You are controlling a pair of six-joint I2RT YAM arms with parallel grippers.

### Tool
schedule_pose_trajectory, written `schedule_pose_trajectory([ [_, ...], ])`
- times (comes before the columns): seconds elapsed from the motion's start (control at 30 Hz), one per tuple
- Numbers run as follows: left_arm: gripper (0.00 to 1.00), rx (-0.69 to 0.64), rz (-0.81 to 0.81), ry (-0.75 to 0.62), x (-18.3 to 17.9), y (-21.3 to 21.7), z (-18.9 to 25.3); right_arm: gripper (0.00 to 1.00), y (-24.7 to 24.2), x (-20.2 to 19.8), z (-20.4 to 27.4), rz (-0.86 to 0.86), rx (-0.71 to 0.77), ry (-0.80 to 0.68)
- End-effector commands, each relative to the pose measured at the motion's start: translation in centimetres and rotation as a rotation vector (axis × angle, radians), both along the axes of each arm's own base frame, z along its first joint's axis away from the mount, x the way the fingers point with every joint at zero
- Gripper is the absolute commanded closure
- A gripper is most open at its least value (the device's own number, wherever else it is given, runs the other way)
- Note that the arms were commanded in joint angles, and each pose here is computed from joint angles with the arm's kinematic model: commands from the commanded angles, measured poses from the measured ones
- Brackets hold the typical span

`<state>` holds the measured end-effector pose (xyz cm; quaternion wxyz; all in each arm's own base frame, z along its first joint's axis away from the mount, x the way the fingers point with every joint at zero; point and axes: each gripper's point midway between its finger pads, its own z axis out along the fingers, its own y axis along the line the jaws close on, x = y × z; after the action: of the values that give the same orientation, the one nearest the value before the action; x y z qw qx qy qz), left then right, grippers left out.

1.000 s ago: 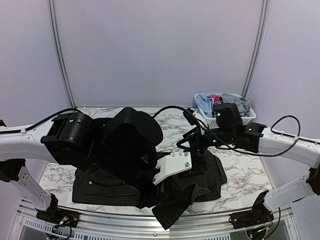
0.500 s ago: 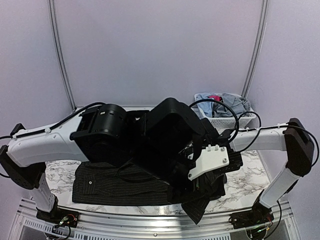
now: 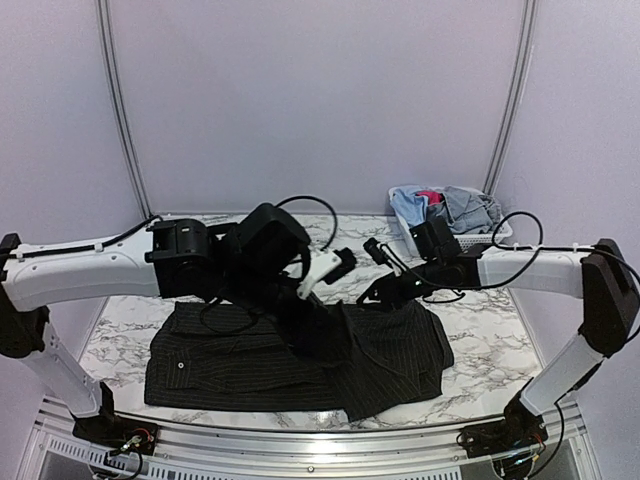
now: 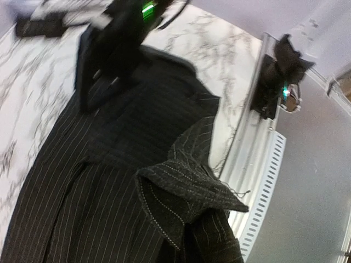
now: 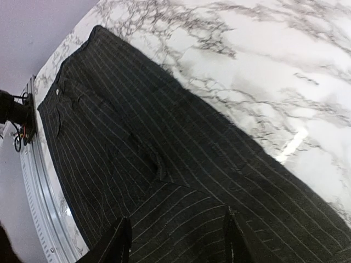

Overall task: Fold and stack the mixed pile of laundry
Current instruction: Smooth out the rectangle-folded shirt at the center of the board.

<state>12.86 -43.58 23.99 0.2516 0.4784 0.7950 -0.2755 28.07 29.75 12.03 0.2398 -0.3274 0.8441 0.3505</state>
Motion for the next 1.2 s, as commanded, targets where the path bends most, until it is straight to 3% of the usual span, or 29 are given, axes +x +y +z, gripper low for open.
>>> schedule_pose_trajectory([
  [0.0,1.00,-0.166,0.269,0.031,5.5,3.9,1.0,0.46,-2.1,1.4,1.8,-0.063,0.004,0.003],
  [0.13,1.00,-0.150,0.447,0.073,9.0,8.3,-2.5,0.45,-3.7,1.2,0.2,-0.097,-0.037,0.043],
  [0.47,1.00,-0.078,0.765,0.129,11.9,18.3,-9.1,0.44,-6.8,1.8,-4.1,-0.203,-0.154,0.138],
  [0.67,1.00,-0.018,0.934,0.158,12.0,23.4,-12.8,0.43,-6.7,2.7,-3.4,-0.210,-0.148,0.117],
  [0.97,1.00,0.106,1.055,0.167,12.1,27.1,-16.3,0.43,-6.1,3.5,-0.4,-0.187,-0.128,0.069],
  [1.0,0.98,0.115,1.063,0.165,12.2,27.2,-16.3,0.43,-6.0,3.5,0.1,-0.183,-0.121,0.064],
  [1.1,0.67,0.100,1.057,0.140,13.0,27.0,-15.0,0.44,-5.7,3.0,1.6,-0.172,-0.094,0.063],
  [1.13,0.55,0.079,1.051,0.117,13.4,26.8,-13.9,0.44,-5.5,2.7,2.1,-0.167,-0.085,0.064],
  [1.17,0.35,0.055,1.059,0.085,13.9,26.9,-12.6,0.44,-5.3,2.3,2.5,-0.164,-0.077,0.068],
])
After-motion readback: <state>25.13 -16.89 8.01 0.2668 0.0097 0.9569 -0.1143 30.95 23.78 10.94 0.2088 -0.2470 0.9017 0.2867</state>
